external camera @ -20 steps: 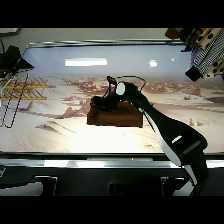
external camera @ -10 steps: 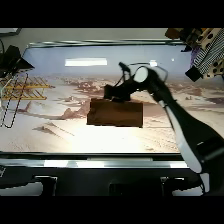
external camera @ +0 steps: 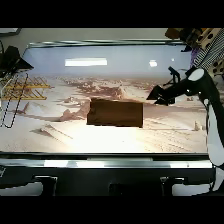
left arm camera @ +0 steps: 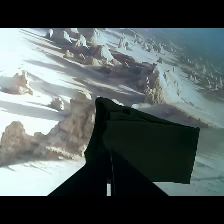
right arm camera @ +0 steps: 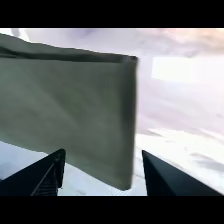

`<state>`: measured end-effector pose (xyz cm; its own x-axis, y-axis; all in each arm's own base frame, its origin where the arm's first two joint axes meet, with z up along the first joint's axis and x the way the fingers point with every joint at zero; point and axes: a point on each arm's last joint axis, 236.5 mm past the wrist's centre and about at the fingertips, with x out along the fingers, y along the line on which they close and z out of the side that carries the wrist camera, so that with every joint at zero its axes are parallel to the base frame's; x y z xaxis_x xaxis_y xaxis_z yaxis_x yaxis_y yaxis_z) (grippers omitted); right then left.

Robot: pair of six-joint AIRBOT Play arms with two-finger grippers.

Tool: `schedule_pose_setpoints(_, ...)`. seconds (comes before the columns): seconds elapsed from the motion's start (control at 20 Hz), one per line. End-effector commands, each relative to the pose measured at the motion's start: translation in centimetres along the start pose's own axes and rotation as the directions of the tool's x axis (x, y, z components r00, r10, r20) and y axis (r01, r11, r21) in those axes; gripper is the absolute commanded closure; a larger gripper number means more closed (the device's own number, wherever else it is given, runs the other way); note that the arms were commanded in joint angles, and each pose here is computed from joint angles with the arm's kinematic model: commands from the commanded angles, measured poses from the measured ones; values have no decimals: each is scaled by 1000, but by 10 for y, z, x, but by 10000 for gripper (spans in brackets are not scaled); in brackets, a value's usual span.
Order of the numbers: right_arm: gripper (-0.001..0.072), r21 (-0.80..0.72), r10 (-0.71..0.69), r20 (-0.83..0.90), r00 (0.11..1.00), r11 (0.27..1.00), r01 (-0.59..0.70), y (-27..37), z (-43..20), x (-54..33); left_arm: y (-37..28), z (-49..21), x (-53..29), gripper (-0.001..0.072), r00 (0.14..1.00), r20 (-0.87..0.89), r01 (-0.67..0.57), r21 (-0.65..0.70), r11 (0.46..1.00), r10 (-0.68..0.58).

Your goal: Fold the clothes and pants, and hang the long-sleeved shirts on hangers.

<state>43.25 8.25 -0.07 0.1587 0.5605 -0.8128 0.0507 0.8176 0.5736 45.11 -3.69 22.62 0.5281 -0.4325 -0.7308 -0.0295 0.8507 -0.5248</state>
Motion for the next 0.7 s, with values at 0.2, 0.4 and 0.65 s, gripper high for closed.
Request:
schedule_pose_setpoints(0.2,161,65,179,-28,983,982,-177,-36,-35,58,0,0,0,686,1000,1,0,32,999,0)
schedule_pose_setpoints(0.4,164,96,266,-1,964,960,-264,-28,-27,71,0,0,0,686,1000,0,0,29,1000,0)
schedule_pose_setpoints(0.65,174,118,269,-12,963,957,-266,-32,-29,82,0,0,0,686,1000,0,0,29,1000,0)
